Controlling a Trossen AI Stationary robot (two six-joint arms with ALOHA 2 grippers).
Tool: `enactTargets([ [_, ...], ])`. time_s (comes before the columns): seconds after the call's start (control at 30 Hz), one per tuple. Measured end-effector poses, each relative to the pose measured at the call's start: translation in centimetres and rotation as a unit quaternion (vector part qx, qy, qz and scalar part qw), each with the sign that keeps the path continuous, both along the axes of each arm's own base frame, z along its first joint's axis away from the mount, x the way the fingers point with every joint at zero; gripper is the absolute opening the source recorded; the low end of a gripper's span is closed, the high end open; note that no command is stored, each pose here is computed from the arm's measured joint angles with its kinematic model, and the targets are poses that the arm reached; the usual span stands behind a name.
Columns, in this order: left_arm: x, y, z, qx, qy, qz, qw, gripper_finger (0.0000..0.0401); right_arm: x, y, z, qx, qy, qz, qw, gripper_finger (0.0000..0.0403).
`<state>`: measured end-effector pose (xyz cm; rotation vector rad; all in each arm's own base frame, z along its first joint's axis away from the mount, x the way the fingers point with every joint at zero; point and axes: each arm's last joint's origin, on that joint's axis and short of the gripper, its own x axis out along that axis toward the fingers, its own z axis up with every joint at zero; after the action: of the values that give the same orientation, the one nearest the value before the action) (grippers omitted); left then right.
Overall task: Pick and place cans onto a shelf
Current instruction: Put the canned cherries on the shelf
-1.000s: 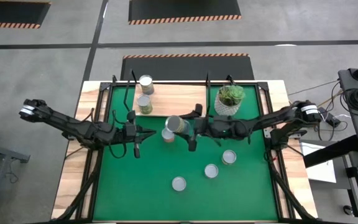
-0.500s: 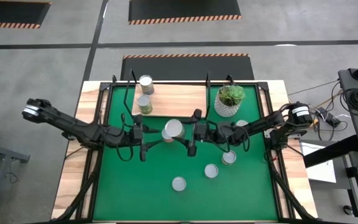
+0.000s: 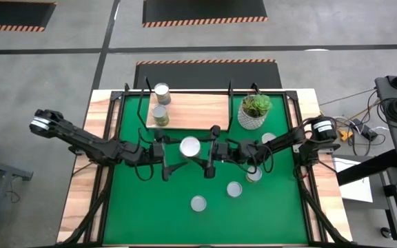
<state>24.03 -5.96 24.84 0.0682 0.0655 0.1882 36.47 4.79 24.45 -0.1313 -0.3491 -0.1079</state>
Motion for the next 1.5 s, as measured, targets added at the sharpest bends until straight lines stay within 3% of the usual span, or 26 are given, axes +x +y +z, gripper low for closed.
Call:
enactTargets([
  [0.4,0.7,0.1,-0.3,0.008,-0.015,0.013,1.000,0.0353,1.7,0.6,0.0,-0.001,-0.047,0.019,0.999,0.0295],
  [0.67,0.7,0.1,-0.2,0.017,-0.014,0.012,1.000,0.0296,2.7,0.8,0.1,0.002,-0.049,0.018,0.999,0.0297],
  [1.03,0.6,0.2,-0.4,0.029,0.003,0.015,0.999,0.0309,2.5,0.7,0.2,0.022,-0.044,0.029,0.998,0.0362],
  [1.27,-0.5,0.5,-0.8,0.048,0.065,0.016,0.997,0.0304,1.3,0.3,3.1,0.019,0.083,0.001,0.996,0.0365],
  [1.5,-1.5,0.8,-0.8,0.047,0.100,0.018,0.994,0.0305,0.0,0.0,8.5,0.036,0.251,-0.008,0.967,0.0366],
])
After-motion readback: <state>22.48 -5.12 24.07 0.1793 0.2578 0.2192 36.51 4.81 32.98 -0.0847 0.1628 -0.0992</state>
